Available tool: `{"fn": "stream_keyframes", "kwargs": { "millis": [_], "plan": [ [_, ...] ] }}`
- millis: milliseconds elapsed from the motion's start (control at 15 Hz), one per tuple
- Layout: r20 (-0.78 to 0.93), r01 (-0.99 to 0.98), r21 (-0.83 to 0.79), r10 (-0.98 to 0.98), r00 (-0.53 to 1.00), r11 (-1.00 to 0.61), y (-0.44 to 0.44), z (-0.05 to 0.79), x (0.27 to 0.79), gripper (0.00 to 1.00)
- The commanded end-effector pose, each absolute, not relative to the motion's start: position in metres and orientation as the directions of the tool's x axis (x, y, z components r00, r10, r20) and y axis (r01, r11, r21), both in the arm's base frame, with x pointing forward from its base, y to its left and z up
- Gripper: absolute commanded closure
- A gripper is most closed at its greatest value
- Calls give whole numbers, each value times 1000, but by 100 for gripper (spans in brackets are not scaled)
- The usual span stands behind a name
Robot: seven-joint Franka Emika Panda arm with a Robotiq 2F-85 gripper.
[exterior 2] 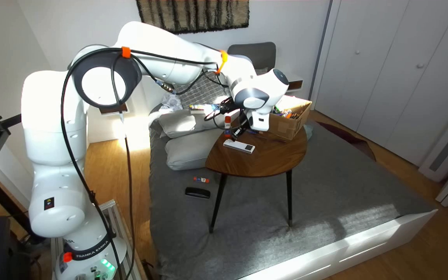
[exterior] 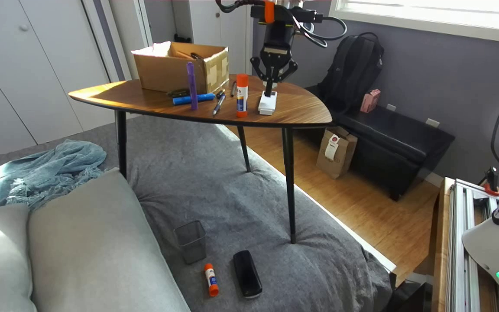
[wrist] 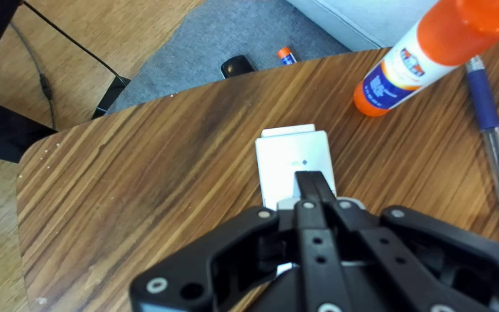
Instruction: Push a button on the white remote control five times
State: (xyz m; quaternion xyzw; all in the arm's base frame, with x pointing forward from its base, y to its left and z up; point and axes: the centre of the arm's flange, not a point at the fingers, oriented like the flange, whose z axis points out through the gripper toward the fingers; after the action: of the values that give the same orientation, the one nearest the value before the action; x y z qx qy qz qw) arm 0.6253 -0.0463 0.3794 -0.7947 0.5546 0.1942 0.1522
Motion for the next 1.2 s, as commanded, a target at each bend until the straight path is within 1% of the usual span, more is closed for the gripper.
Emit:
{"fn": "stream_keyframes", "kwargs": {
  "millis": [0,1133],
  "plan": [
    [-474,-943,4,-831,290,-332,-42,377,628,100],
    [-472,-940,74,-842,262,-334,-39,346,634,100]
  ]
}}
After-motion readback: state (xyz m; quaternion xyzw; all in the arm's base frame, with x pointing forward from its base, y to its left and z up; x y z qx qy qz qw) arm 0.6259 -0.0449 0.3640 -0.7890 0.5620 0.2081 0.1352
